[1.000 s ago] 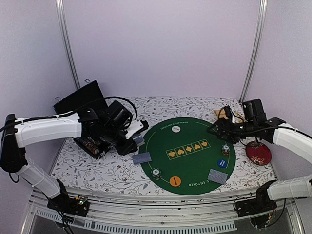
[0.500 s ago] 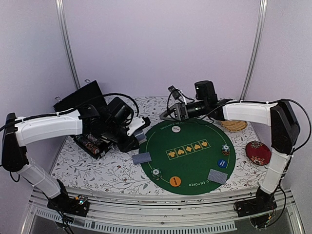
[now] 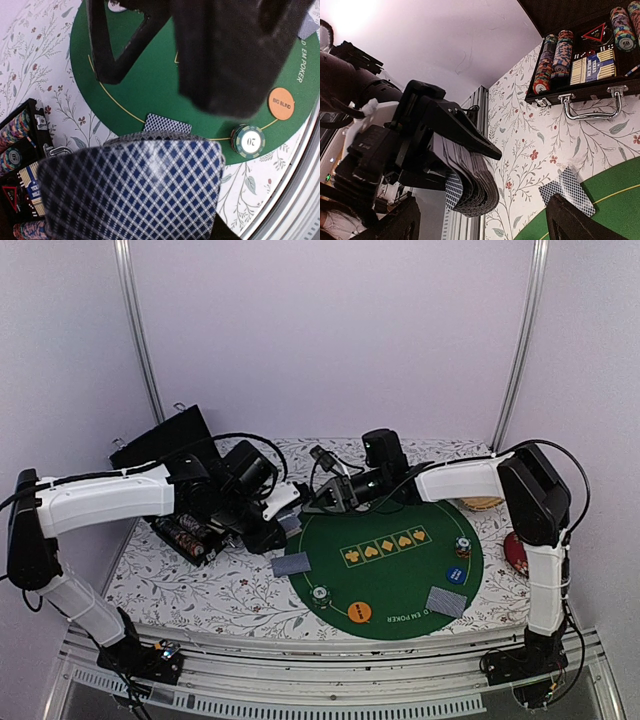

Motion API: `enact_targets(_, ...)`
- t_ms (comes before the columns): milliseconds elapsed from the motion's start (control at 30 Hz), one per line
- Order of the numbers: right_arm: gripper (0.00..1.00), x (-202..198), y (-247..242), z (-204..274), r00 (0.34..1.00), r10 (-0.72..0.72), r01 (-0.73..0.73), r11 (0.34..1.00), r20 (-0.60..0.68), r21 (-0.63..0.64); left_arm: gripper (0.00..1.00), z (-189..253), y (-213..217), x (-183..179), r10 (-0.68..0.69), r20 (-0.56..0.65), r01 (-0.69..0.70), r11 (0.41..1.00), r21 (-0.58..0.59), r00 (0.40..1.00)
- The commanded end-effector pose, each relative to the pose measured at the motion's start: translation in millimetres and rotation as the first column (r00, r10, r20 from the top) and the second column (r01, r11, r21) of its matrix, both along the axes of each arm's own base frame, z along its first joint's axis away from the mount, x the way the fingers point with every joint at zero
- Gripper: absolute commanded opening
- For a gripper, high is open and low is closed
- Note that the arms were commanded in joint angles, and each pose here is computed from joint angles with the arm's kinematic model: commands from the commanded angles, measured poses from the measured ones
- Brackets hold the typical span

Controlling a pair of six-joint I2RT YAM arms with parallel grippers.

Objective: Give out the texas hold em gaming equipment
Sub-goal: Pick up the poker card from the face-down deck piles.

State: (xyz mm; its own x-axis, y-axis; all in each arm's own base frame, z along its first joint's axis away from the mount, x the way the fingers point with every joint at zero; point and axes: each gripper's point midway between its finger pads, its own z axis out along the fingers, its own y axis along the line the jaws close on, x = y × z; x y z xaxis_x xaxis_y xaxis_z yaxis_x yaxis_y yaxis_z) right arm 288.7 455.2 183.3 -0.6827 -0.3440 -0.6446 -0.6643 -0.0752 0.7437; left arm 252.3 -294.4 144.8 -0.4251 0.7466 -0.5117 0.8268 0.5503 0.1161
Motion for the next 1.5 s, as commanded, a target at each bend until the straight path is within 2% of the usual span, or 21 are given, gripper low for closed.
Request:
enact_targets(0, 0.88, -3.0, 13.6, 7.2, 0.999, 0.05, -0.05, 0.997, 0.001, 0.058, 0.43, 6.3, -7.9, 1.0, -0.017, 0.009, 0.018, 1.0, -0.023, 1.0)
enact_targets(400, 0.88, -4.5, 30.8, -3.0, 0.998, 0.04, -0.035, 0.995, -0.05, 0.096, 0.43, 4.3, -12.6, -0.4, -0.028, -0.005, 0.028, 0.999, -0.044, 1.0)
enact_targets(533, 0.88, -6.7, 32.4, 2.5, 0.996, 0.055, -0.044, 0.989, -0.072, 0.144, 0.43, 1.6, -11.3, -1.1, -0.022, -0.01, 0.022, 0.999, -0.039, 1.0)
enact_targets(767, 0.85, -7.7, 50.2, -9.9, 0.992, 0.034, -0.019, 0.992, -0.125, 0.123, 0.43, 0.2, -11.8, -1.2, -0.021, -0.015, 0.02, 0.999, -0.041, 1.0)
enact_targets(900, 0.76, -1.4, 51.6, -23.8, 0.988, -0.022, 0.032, 0.998, -0.154, 0.06, 0.43, 2.7, -11.5, -1.0, -0.018, -0.009, 0.018, 0.999, -0.045, 1.0)
enact_targets(1100, 0.52, 10.6, 37.7, -27.0, 0.988, -0.119, 0.12, 0.993, -0.095, 0.004, 0.42, 0.7, -7.3, -1.7, -0.014, -0.005, 0.013, 0.999, -0.036, 1.0)
enact_targets(1467, 0.32, 14.5, 20.4, -20.3, 0.981, -0.193, 0.192, 0.98, -0.021, -0.057, 0.41, -3.8, -2.7, 0.0, -0.002, -0.002, 0.002, 1.0, -0.02, 1.0)
